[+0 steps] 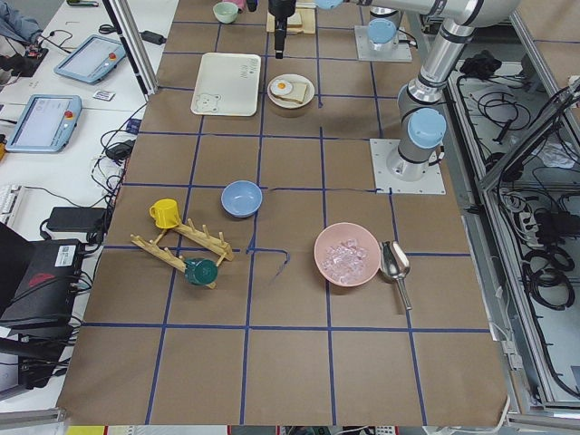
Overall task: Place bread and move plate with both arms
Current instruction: 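Move the right gripper down to the bread slice on the cutting board, then close the right gripper on the bread slice and lift it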
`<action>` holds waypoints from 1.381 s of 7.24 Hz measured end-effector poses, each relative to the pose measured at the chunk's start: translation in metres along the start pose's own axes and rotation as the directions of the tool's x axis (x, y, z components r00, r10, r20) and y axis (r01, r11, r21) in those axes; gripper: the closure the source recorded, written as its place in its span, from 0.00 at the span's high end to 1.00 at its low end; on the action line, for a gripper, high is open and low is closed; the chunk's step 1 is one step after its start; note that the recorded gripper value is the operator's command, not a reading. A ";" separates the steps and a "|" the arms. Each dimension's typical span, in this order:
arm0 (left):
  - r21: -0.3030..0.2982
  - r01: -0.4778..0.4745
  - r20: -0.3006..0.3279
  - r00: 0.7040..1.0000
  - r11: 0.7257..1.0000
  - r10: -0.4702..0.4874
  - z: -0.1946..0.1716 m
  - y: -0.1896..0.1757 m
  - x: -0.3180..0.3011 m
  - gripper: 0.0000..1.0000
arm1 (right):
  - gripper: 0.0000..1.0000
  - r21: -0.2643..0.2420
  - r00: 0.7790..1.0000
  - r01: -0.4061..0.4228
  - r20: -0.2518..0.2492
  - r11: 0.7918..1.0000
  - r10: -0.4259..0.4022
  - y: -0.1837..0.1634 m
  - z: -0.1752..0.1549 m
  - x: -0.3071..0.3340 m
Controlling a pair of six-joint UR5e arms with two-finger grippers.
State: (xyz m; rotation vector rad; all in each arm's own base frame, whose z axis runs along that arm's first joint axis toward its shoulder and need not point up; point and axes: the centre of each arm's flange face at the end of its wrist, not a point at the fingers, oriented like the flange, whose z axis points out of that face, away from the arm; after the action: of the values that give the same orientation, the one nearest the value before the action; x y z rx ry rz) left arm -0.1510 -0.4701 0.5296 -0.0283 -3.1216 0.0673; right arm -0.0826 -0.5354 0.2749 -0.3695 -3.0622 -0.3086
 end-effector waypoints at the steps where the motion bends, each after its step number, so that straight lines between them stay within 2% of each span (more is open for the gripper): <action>1: 0.000 0.000 0.000 1.000 1.000 0.000 0.000 0.000 0.000 1.00 | 1.00 -0.010 1.000 -0.014 0.002 1.000 0.014 -0.008 0.019 0.007; 4: 0.000 0.000 0.000 1.000 1.000 0.000 0.000 0.000 0.000 1.00 | 0.98 -0.048 0.999 -0.033 -0.001 0.998 0.033 -0.025 0.058 0.015; 5: 0.000 0.000 0.000 1.000 1.000 0.000 0.000 0.000 0.000 1.00 | 0.89 -0.060 0.999 -0.034 -0.003 0.998 0.034 -0.028 0.066 0.015; 7: -0.001 0.000 0.000 1.000 1.000 0.000 0.000 0.000 0.000 1.00 | 0.83 -0.074 0.999 -0.037 -0.017 0.997 0.035 -0.030 0.075 0.017; 10: -0.002 0.000 0.000 1.000 1.000 0.000 0.001 0.000 0.000 1.00 | 0.24 -0.094 0.999 -0.045 -0.021 0.995 0.043 -0.029 0.085 0.018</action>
State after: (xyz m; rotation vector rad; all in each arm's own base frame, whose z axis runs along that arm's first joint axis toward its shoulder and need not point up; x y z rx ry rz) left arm -0.1510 -0.4700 0.5288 -0.0283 -3.1217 0.0650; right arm -0.1087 -0.5421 0.1871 -0.4354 -3.0232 -0.4529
